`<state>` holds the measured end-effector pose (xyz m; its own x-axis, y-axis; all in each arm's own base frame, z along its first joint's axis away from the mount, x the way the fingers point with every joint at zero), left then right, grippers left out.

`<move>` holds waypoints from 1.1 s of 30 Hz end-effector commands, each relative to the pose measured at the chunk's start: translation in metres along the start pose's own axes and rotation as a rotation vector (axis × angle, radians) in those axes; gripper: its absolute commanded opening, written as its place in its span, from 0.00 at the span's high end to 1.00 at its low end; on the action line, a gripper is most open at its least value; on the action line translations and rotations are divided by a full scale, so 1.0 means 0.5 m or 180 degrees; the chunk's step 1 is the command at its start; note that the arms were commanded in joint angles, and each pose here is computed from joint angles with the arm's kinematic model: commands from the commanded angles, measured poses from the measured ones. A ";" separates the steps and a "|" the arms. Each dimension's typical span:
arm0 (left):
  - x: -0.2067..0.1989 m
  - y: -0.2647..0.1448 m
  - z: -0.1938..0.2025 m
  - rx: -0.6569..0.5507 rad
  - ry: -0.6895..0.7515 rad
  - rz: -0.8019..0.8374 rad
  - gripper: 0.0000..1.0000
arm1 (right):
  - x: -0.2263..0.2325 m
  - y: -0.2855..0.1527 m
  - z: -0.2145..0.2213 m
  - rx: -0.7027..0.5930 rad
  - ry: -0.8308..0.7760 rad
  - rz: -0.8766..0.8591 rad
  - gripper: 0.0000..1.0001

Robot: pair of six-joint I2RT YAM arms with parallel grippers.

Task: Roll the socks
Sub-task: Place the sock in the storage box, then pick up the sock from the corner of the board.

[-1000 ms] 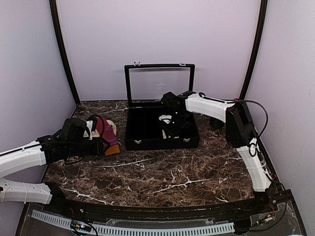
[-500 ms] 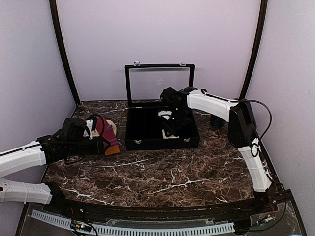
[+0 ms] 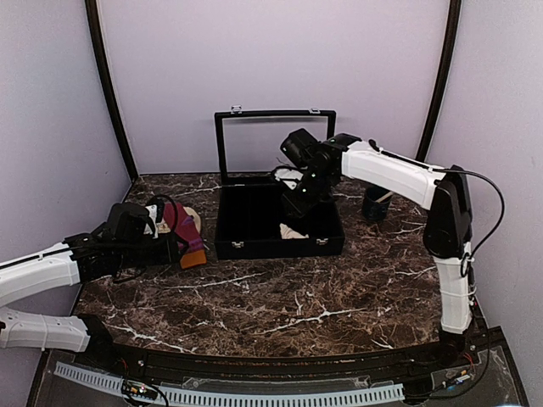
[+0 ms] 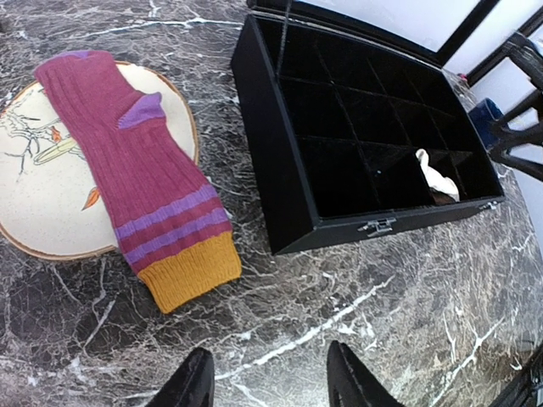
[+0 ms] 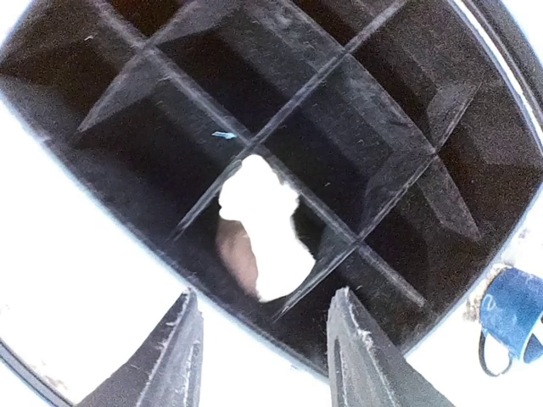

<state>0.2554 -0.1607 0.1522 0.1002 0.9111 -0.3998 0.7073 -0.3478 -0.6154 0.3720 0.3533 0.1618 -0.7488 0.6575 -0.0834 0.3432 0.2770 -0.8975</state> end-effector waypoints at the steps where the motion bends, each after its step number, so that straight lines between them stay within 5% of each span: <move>1: 0.033 0.016 0.003 -0.0098 -0.0130 -0.0226 0.50 | 0.046 -0.061 -0.032 -0.0449 -0.0027 0.0024 0.53; 7: 0.065 0.066 0.034 0.0117 -0.0276 -0.0359 0.49 | 0.131 -0.095 -0.026 -0.0799 -0.0030 -0.0174 0.52; 15: 0.097 0.120 0.033 0.0242 -0.0996 -0.0151 0.48 | 0.223 -0.079 0.029 -0.0708 -0.0209 -0.0361 0.52; 33: 0.121 0.180 0.047 0.0559 -0.1276 -0.0186 0.49 | 0.250 -0.083 0.036 -0.0724 -0.0335 -0.0459 0.51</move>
<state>0.2972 -0.1392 0.0471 -0.2455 0.7940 -0.5562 0.5544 -0.3557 -0.7524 0.2550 0.4051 0.1557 -0.8407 0.5412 -0.0182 0.3191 0.4681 -0.8240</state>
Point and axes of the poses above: each gripper's point midway between its finger pads, its own y axis out along the fingers, its own x axis along the line the jaws close on, z = x × y, the point moved 1 cm from there along -y, back along the fingers, and after that the axes turned 3 degrees about -y, right-handed, at the moved point
